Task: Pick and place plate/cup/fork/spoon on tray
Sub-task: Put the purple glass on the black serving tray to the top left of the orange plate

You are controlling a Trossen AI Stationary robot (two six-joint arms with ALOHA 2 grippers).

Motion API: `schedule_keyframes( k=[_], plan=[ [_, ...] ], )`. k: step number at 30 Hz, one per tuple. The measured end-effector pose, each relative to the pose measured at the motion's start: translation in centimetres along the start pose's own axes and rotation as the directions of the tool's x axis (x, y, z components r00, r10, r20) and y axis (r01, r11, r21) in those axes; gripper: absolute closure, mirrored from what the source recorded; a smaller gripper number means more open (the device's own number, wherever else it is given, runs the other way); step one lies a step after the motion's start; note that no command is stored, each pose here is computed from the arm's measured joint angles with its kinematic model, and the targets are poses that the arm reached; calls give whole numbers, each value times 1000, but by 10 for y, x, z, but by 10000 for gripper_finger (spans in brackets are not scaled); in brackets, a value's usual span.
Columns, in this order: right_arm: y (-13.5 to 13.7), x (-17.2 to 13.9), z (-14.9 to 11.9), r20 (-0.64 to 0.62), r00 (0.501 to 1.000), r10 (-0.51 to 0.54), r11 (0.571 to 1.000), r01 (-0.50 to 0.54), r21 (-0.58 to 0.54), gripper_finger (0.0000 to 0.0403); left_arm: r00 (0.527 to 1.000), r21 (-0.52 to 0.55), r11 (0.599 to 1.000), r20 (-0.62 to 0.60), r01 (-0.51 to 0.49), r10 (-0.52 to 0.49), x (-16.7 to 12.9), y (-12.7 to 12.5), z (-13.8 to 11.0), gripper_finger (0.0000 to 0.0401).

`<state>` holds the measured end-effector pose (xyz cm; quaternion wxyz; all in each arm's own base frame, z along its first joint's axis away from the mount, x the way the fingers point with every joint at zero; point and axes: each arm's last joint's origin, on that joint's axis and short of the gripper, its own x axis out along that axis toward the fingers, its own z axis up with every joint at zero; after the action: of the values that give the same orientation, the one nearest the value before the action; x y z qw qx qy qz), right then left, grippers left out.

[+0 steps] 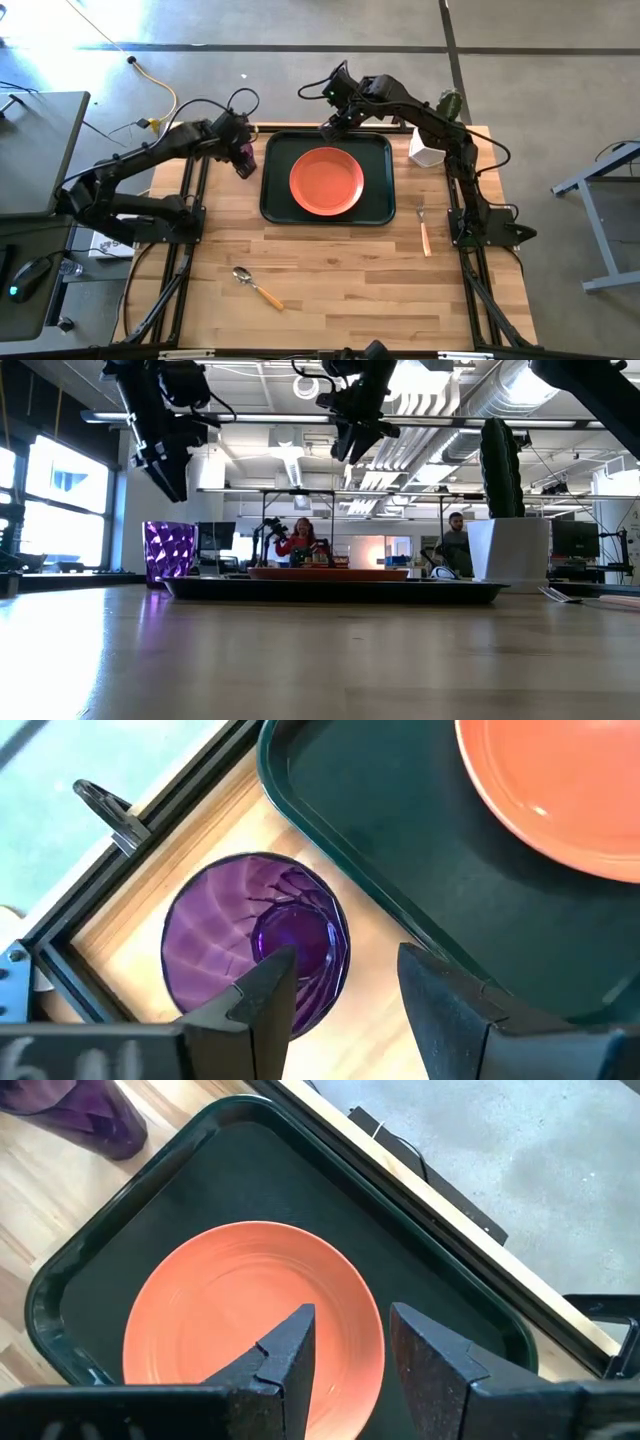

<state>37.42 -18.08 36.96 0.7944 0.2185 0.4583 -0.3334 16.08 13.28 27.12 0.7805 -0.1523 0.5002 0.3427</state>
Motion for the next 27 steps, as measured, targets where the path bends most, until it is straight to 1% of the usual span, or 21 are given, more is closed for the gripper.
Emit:
schedule_keyframes(
  k=[5,10,27],
  plan=[
    [0,0,0,0,1000,1,1000,-1,-23,279,994,-38,999,-109,13,-17,1,7,6,236],
    [1,0,0,-1,1000,1,1000,-1,-24,279,983,-46,999,-185,2,-10,15,9,8,236],
    [1,0,0,-1,1000,1,1000,-1,-24,279,949,-27,1000,-313,14,-22,48,5,12,236]
  ],
)
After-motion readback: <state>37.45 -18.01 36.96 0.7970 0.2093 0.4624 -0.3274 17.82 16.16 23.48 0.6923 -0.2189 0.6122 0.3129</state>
